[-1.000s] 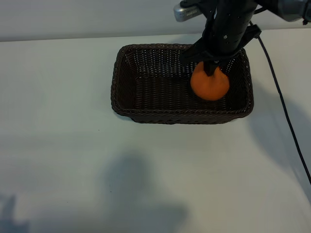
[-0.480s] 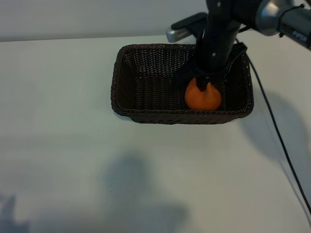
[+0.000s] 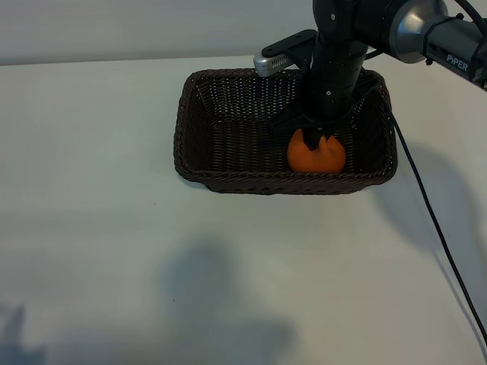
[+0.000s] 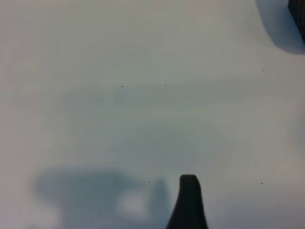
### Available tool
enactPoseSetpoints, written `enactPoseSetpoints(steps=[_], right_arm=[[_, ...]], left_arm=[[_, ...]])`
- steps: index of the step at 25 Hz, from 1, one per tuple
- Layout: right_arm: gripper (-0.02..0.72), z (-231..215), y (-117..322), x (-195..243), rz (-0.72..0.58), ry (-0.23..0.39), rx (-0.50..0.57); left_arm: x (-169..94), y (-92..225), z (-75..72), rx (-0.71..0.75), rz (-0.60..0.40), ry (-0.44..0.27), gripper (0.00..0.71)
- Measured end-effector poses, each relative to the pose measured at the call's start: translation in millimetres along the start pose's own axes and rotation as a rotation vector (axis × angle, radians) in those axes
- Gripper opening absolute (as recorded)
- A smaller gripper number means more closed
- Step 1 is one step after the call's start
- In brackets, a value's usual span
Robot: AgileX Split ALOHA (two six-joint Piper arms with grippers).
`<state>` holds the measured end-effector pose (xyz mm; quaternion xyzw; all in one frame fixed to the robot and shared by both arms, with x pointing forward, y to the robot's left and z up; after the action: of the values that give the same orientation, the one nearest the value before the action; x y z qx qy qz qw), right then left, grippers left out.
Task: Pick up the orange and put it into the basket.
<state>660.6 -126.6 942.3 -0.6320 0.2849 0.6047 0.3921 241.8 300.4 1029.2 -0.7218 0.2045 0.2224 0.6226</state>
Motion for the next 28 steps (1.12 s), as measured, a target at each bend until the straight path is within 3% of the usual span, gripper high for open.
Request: enactPoseSetpoints(steps=[3, 8, 11, 19, 28], right_arm=[[0.173, 1, 0, 0, 0.002, -0.013, 0.006], [0.474, 3, 1, 0, 0.012, -0.03, 0.023], [0.597, 5, 1, 0, 0.012, -0.046, 0.034], [0.588, 5, -9, -21, -0.016, -0.049, 0.034], [0.581, 4, -31, -58, -0.147, -0.026, 0.033]], left_arm=[[0, 0, 0.0, 0.003, 0.0, 0.0, 0.592], [0, 0, 0.0, 0.003, 0.0, 0.0, 0.592], [0, 0, 0.0, 0.003, 0.0, 0.0, 0.592], [0, 0, 0.0, 0.003, 0.0, 0.0, 0.592], [0, 0, 0.0, 0.003, 0.0, 0.0, 0.592]])
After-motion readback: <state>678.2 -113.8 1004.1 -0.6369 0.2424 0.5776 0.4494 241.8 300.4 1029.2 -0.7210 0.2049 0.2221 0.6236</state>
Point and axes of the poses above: a point on each arm's last joint axis where the gripper is mounted, x pointing out along that axis toward the gripper, z along the wrist's bending axis when the last joint is at zero, y = z × x, the point moved 2 cm from there along x, pointing out along that axis toward the gripper, and after that the axes turned 11 degrees about -x, right-handed, at the moved point
